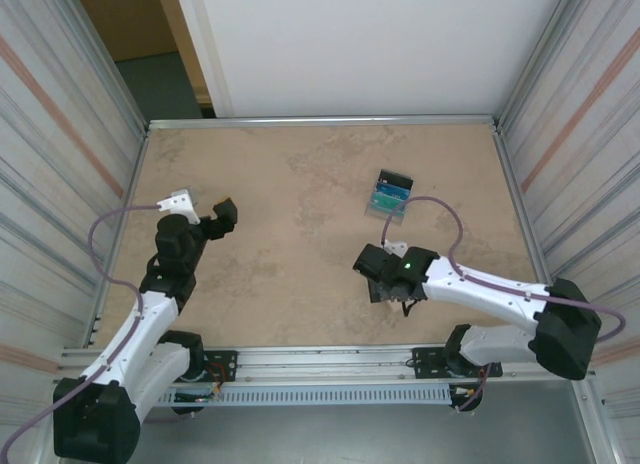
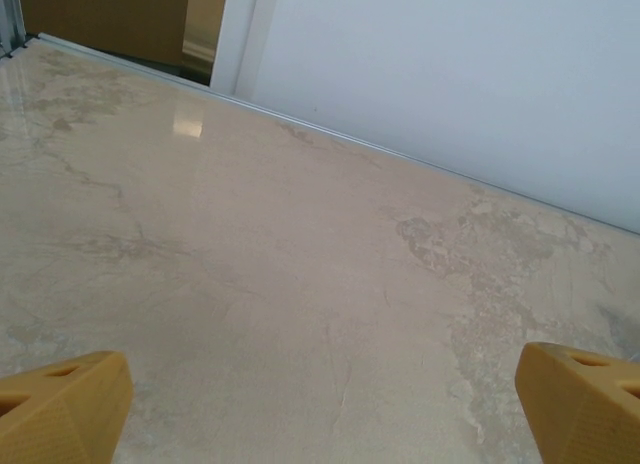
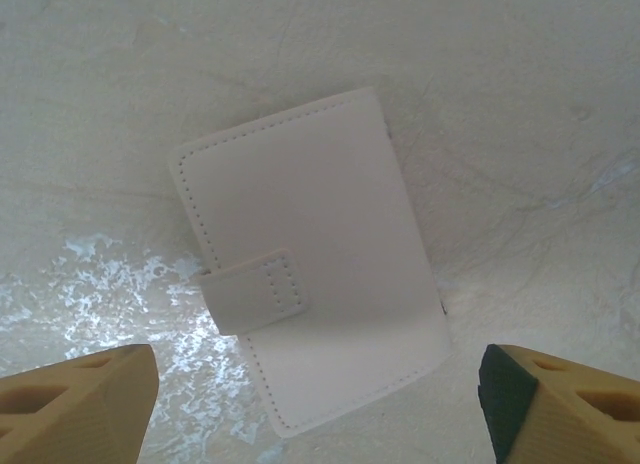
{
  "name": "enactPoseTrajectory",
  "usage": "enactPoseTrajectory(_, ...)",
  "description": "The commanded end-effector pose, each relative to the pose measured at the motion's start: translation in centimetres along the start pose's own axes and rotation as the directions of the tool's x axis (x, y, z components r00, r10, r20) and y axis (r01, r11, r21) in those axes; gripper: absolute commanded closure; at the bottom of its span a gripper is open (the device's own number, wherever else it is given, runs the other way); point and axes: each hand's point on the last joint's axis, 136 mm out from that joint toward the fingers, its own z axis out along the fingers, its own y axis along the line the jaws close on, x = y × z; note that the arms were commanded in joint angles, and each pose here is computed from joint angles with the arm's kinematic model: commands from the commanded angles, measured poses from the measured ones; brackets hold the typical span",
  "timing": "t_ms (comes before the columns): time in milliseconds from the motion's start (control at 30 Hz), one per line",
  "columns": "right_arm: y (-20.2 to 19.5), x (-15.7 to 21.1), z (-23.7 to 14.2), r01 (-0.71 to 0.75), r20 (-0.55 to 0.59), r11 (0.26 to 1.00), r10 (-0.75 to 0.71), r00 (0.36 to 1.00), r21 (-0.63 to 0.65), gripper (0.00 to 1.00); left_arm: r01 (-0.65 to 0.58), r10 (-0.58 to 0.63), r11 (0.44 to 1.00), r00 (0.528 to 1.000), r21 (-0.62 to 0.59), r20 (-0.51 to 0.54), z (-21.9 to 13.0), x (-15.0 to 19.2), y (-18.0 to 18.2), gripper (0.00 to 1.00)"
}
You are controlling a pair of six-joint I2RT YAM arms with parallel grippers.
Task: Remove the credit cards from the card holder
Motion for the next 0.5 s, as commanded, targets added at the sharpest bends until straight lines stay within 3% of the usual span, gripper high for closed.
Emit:
enactPoseTrajectory(0, 0.1, -0.6, -0.2, -0.005, 0.015, 0.999, 0.004, 1.000, 0.054, 0.12, 0.025, -0.025, 1.000, 1.000, 0.011, 0.008, 0.1, -0.7, -0.5, 0.01)
enactPoseTrajectory(100, 0.3, -0.2, 0.7, 0.015, -0.016, 0.996, -0.014, 1.000, 0.085, 0.01, 0.026, -0.026, 1.000, 1.000, 0.007, 0.000, 0.4, -0.6, -0.5, 0.01)
enactPoseTrajectory(467, 0.7, 0.6, 3.1, 0.086, -0.130, 0.989, -0.070, 0.989, 0.118, 0.01, 0.034, -0.034, 0.999, 0.999, 0.001, -0.031, 0.9, -0.4, -0.6, 0.01)
